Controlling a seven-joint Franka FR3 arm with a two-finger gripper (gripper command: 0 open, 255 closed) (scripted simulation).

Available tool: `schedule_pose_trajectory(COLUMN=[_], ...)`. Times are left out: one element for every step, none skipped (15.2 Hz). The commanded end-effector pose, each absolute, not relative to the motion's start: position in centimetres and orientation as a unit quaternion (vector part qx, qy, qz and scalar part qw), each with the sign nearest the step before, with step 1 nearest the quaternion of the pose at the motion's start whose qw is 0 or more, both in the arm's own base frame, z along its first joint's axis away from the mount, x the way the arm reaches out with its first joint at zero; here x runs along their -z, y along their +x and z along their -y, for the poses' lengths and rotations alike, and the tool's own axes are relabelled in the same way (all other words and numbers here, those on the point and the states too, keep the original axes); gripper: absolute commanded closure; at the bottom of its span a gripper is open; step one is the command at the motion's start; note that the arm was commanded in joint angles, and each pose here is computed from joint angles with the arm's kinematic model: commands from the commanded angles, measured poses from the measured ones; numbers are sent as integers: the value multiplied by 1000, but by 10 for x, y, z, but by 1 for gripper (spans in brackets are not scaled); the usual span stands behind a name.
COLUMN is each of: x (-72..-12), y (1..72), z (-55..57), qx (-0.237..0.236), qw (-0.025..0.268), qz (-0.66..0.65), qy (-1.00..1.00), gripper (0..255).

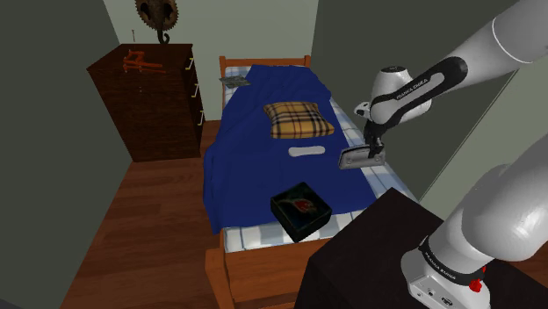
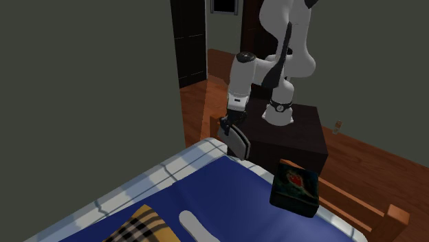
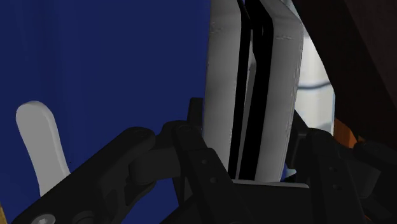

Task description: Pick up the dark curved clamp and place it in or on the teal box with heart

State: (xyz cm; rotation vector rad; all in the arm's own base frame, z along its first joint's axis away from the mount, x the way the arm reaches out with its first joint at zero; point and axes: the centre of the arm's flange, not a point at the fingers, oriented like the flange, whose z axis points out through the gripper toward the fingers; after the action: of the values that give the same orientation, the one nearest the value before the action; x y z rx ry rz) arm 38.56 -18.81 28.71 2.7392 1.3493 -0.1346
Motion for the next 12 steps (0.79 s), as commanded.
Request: schedule_pose_trajectory(x=[-290,-290,-291,-292,-293,-293,-294,-295,-296,-296,-297,-298], y=[389,391,393,395,397,399,400,402,404,406,408,410], z=[162,149,136,123,109,96,83,70,57,44,31,18], qx=[44,44,44,44,44,44,44,44,44,44,44,44], qw=[43,43,43,43,43,43,43,43,43,43,43,43], qz=[-440,-440,-440,-440,-440,-440,-440,-440,-440,-440,-440,-440], qy=[896,896,896,896,896,896,896,896,896,896,896,896], gripper=[255,255,255,255,255,255,255,255,255,255,255,255])
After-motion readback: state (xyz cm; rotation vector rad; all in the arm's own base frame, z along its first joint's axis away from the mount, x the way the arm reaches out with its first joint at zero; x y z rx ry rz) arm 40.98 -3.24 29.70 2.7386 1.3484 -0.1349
